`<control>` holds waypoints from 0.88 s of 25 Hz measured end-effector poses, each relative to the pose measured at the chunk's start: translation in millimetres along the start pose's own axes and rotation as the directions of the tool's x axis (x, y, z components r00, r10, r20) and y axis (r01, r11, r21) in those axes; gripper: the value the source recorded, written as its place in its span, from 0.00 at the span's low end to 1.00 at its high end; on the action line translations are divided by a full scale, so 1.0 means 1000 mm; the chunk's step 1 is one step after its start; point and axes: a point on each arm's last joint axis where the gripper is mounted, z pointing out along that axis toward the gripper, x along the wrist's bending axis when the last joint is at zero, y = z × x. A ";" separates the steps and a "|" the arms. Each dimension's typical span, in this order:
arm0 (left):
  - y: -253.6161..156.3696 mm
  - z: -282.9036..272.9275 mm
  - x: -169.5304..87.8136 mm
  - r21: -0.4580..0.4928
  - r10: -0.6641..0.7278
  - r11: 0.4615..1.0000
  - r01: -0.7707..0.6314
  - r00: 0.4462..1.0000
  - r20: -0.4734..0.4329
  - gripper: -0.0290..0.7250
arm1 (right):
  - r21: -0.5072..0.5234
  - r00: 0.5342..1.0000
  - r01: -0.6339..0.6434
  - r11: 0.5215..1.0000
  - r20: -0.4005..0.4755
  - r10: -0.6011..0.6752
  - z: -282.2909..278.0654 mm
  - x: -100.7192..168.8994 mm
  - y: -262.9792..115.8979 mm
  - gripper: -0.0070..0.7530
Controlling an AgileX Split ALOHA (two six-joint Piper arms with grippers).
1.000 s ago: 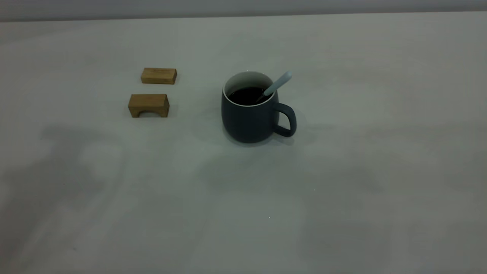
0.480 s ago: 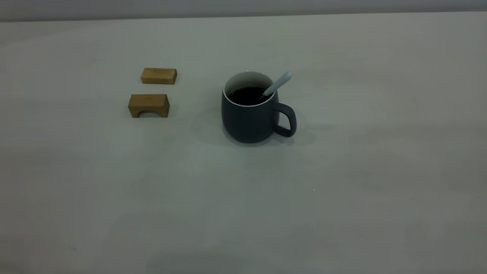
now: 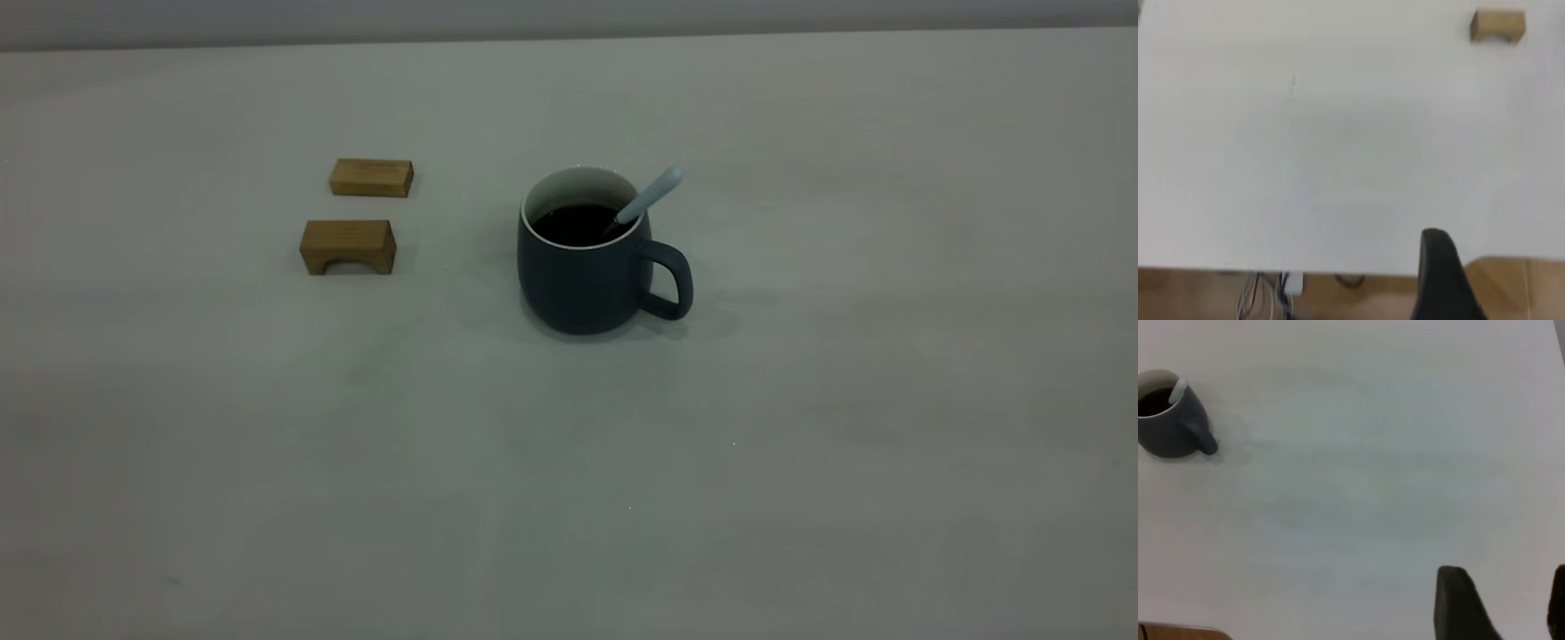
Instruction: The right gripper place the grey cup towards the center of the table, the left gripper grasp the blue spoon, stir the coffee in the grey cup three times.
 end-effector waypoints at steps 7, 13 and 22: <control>-0.021 -0.011 0.001 -0.105 -0.005 0.995 0.005 1.000 0.002 0.71 | 0.000 1.000 0.000 1.000 0.000 0.000 0.000 0.000 0.000 0.48; -0.023 -0.011 -0.001 -0.098 0.029 0.995 -0.027 0.999 0.022 0.71 | 0.000 1.000 0.000 1.000 0.000 0.000 0.000 0.000 0.000 0.48; -0.023 -0.010 -0.001 -0.098 0.031 0.995 -0.028 0.999 0.028 0.71 | 0.000 1.000 0.000 1.000 0.000 0.000 0.000 0.000 0.000 0.48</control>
